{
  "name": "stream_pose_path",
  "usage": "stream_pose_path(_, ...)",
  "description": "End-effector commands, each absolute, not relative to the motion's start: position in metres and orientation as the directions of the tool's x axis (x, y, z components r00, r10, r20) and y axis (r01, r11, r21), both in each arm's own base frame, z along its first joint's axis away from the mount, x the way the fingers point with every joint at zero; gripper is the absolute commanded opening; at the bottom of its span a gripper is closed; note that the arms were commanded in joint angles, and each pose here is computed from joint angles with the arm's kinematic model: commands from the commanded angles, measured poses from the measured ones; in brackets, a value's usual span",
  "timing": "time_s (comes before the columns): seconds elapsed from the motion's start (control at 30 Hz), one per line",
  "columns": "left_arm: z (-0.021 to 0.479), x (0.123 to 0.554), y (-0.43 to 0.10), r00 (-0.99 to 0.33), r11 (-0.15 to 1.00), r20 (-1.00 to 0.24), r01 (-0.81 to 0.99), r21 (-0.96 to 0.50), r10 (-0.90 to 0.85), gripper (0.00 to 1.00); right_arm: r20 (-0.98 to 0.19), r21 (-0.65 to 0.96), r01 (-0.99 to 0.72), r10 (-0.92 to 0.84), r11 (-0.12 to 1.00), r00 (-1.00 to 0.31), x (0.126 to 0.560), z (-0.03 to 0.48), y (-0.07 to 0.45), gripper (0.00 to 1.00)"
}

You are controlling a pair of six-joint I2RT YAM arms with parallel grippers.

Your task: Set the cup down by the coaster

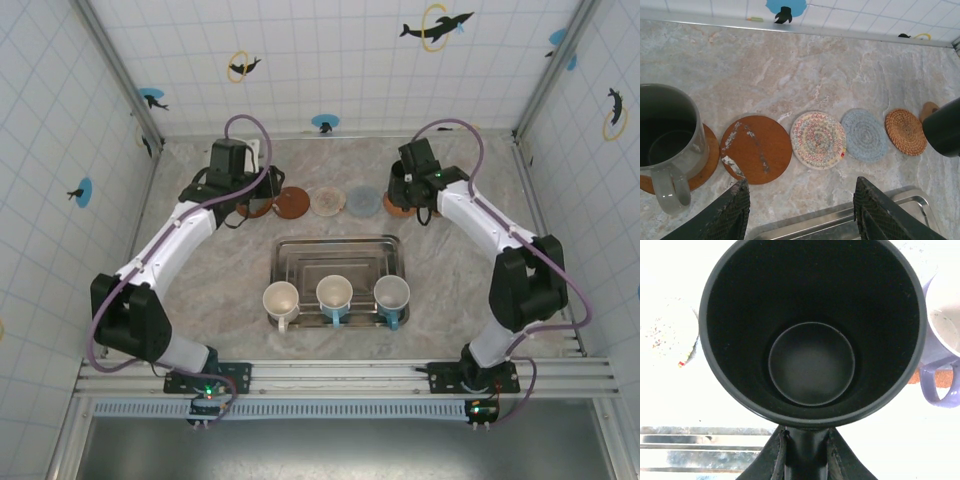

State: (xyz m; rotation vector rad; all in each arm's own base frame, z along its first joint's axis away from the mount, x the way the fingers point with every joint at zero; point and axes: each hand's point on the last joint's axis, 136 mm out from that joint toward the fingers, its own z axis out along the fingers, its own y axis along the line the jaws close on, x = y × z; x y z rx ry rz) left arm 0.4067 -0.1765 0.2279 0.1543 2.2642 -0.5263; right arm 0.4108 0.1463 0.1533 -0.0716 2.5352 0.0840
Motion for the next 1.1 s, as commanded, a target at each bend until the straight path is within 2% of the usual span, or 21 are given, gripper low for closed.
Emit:
stream_pose_path(0.0,0.235,0.413,-0.18,-0.662,0.905,-0.748,0.289,-0.313,-0.047,0.56,-0.678,0.066,-0.1,-0.029,0.993,-0.734,0.442,0.19,0.155,0.0)
stream_pose_path(0.63,0.231,0.42,-0.183,-0.674,0.904,-0.737,0.277,-0.325,-0.059,0.56,-0.694,0.08,-0.123,-0.034,0.989,-0.719,0.467,0.163,0.151,0.0)
stream_pose_path(1.07,0.229,0.422,-0.184,-0.678,0.903,-0.732,0.277,-0.328,-0.058,0.55,-0.672,0.046,-0.1,-0.043,0.994,-0.739,0.467,0.145,0.141,0.0)
